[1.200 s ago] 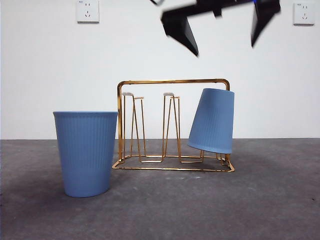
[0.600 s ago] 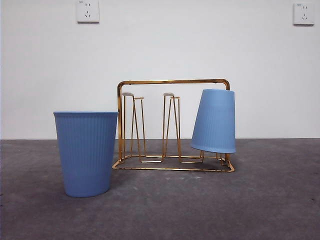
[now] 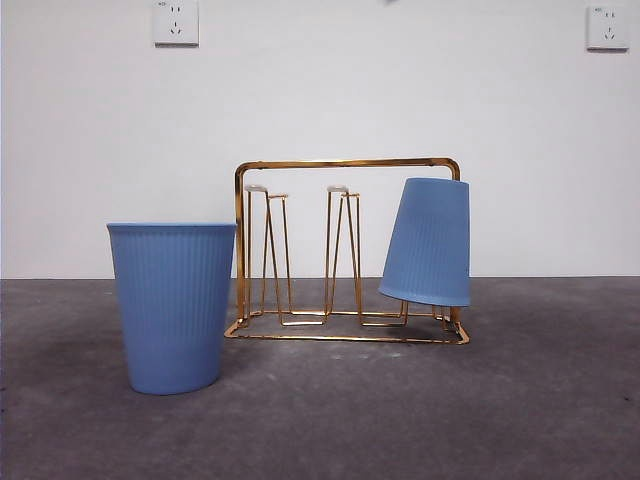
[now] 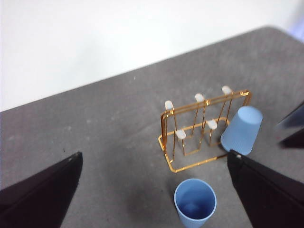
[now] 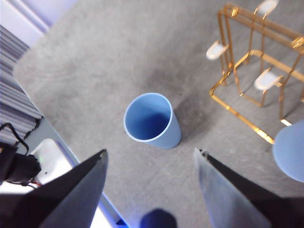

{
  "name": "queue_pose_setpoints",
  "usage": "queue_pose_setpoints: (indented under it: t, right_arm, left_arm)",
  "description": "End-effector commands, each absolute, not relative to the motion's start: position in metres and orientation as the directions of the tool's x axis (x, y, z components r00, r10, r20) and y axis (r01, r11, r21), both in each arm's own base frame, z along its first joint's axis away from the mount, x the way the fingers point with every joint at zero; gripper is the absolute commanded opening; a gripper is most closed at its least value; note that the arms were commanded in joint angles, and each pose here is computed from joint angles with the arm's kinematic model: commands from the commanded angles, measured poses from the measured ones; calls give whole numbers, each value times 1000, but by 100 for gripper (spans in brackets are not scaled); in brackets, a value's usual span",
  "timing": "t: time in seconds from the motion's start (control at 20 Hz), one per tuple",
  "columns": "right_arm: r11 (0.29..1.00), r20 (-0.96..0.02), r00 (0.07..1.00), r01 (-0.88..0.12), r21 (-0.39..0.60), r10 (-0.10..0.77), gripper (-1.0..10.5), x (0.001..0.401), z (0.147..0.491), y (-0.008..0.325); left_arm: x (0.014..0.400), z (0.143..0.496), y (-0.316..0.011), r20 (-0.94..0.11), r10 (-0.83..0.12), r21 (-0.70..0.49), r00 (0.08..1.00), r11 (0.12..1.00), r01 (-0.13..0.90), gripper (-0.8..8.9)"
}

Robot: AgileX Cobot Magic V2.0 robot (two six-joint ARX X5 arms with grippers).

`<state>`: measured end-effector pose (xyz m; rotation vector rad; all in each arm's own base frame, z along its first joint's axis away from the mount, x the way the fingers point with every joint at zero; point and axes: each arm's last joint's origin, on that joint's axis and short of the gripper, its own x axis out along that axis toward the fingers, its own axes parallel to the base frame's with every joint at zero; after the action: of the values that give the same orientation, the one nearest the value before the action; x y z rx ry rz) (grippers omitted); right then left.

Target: Pick up cup 1,put cup 1 in the cup rack,pick up cup 2,put cup 2 in the cup rack

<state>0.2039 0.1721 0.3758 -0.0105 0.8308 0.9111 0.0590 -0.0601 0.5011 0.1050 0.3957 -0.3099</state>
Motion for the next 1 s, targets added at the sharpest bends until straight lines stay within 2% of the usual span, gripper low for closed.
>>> queue_pose_setpoints:
  t: [0.05,0.3,0.5,0.9,1.0]
  right_arm:
    - [633,-672,282,-687,357,685,317,219,354,194]
    - [635,-712,236,-680,365,662,317,242,312,239]
    - [674,-768,240,-670,311,593,317,251,273,270]
    - [723,-818,218,-621,304,531,314,268,219,295]
    - [727,-824,213,-615,305,525,267,270,211,297]
  left_arm:
    - [49,503,-45,-361,-292,4,886,949,315,564]
    - [32,504,-18,-304,-314,-43,899,948,316,564]
    - [27,504,-12,-291,-328,-33,899,942,333,564]
    - [27,504,-13,-299,-358,-15,884,928,371,564]
    - [27,504,-13,-303,-376,-20,876,921,388,564]
